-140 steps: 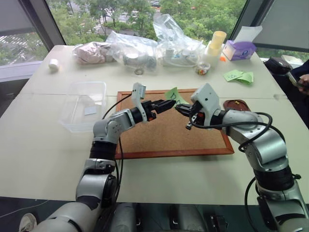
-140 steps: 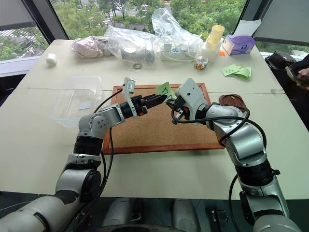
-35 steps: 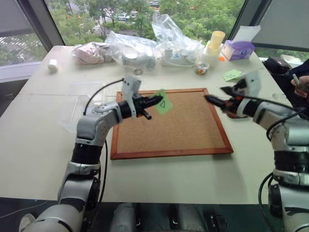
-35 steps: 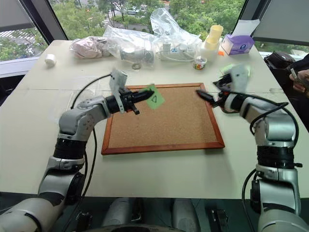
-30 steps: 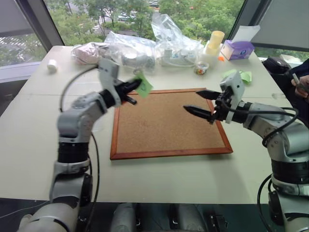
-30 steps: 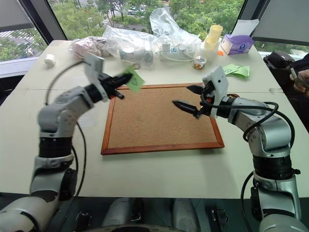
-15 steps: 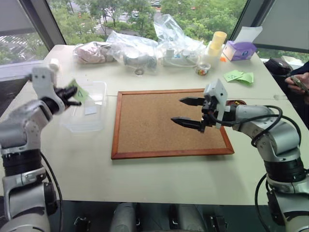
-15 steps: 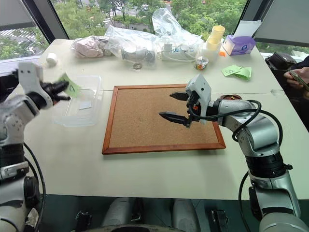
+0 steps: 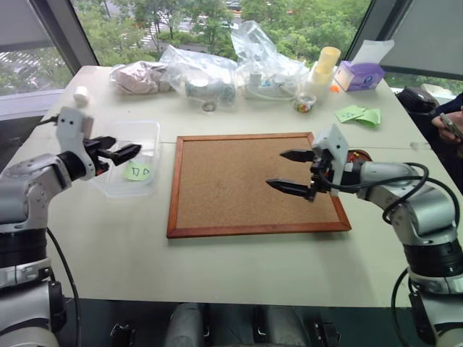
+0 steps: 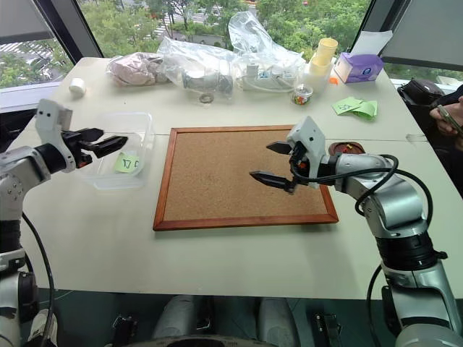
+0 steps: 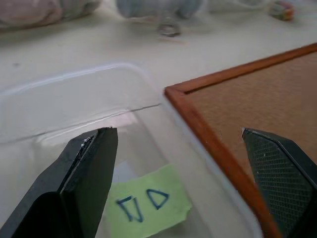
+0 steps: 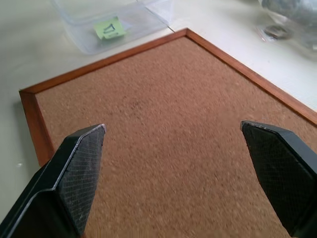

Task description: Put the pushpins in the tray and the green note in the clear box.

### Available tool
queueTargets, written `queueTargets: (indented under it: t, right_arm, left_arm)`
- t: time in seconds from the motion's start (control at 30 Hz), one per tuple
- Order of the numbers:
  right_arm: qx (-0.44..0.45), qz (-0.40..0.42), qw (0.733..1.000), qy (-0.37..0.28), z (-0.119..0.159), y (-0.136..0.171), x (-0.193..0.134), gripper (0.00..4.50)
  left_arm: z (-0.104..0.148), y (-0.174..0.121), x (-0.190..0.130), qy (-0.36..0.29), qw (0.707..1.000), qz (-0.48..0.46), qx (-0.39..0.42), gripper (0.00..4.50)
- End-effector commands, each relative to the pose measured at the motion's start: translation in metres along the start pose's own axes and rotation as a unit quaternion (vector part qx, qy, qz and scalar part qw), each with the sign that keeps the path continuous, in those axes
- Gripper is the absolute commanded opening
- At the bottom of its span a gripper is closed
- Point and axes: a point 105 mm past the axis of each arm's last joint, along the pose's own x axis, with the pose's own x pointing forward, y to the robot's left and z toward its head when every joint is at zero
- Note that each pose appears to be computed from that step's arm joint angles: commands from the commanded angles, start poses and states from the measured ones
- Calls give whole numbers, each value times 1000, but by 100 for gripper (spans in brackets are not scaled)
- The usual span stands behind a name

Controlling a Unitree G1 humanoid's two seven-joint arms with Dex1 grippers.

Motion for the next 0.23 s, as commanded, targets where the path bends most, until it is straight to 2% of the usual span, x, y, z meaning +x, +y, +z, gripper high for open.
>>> queueTargets:
  t: [0.03,0.23]
  right_arm:
    - [-11,-15,1000,4,2,-4,-21,450]
    - [-11,-34,999,20,-2,-8,-40,450]
  left_arm:
    - [12,-50,3,-6,992,-123,29,446]
    - [-3,-104,3,25,969,-243,42,446]
